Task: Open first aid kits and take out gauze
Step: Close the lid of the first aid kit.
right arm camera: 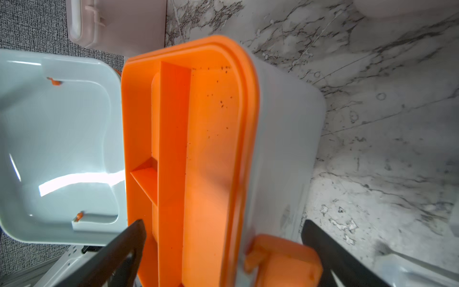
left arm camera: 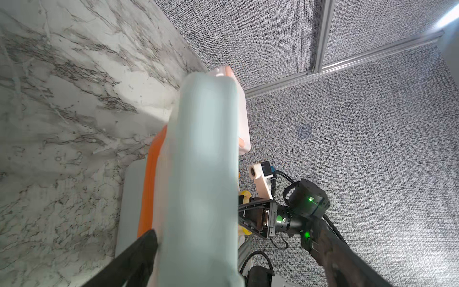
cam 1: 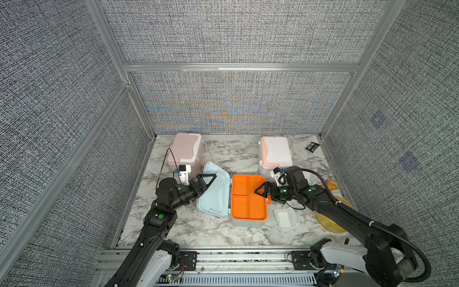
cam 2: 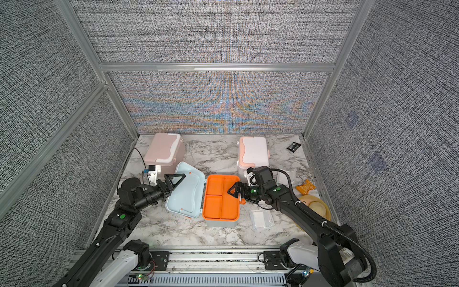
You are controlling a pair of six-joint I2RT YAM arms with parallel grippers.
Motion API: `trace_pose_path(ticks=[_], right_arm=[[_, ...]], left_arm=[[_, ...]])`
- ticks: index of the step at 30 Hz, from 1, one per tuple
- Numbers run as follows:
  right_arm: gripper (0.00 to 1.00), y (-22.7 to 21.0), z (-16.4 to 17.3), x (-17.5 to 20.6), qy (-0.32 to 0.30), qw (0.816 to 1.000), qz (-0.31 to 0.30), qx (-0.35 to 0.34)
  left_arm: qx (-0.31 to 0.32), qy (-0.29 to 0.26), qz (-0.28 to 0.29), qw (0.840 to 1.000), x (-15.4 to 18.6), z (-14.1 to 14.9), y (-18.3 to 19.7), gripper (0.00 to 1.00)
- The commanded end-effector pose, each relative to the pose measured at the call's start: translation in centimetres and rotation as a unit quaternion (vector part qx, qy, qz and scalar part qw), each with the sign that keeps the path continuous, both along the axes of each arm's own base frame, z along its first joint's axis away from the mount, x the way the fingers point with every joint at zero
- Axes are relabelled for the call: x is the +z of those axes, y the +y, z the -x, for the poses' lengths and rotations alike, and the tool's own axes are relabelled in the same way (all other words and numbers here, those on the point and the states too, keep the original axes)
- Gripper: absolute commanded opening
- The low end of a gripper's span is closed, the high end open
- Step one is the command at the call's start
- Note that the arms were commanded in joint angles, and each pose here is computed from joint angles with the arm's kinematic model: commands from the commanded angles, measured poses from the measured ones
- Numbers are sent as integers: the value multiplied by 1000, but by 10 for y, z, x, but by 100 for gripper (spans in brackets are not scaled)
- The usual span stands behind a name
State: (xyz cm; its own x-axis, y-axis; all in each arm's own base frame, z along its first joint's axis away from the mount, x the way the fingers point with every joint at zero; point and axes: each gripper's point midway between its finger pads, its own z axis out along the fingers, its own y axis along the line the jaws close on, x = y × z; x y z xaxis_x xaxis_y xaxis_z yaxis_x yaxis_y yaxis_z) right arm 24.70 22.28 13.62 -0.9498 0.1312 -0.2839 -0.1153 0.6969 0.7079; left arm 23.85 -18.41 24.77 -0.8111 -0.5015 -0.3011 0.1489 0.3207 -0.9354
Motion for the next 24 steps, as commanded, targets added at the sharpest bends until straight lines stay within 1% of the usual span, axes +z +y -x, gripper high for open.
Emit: trace_pose_path(ticks=[1,8,15,17,20,24], right_arm=[[99,15,-4,17,-17,999,-47,14],[99,15,-7,16,-15,999,-46,6],[99,17,-12,13,-5,999,-36,9],[99,18,-12,15,-7,999,-40,9],[99,21,-13,20,-11,999,-48,13],[99,25,-17,28,-16,998,-58,17]], left_arm=[[-38,-36,20,998,23,7,-13,100],[-47,-62,11,997,37,7,-24,100],[-33,-81,-2,996,41,2,-21,100],[-35,-77,0,996,44,2,-23,100],[-52,-72,3,996,46,3,-32,100],[-80,-78,1,994,50,8,-55,100]])
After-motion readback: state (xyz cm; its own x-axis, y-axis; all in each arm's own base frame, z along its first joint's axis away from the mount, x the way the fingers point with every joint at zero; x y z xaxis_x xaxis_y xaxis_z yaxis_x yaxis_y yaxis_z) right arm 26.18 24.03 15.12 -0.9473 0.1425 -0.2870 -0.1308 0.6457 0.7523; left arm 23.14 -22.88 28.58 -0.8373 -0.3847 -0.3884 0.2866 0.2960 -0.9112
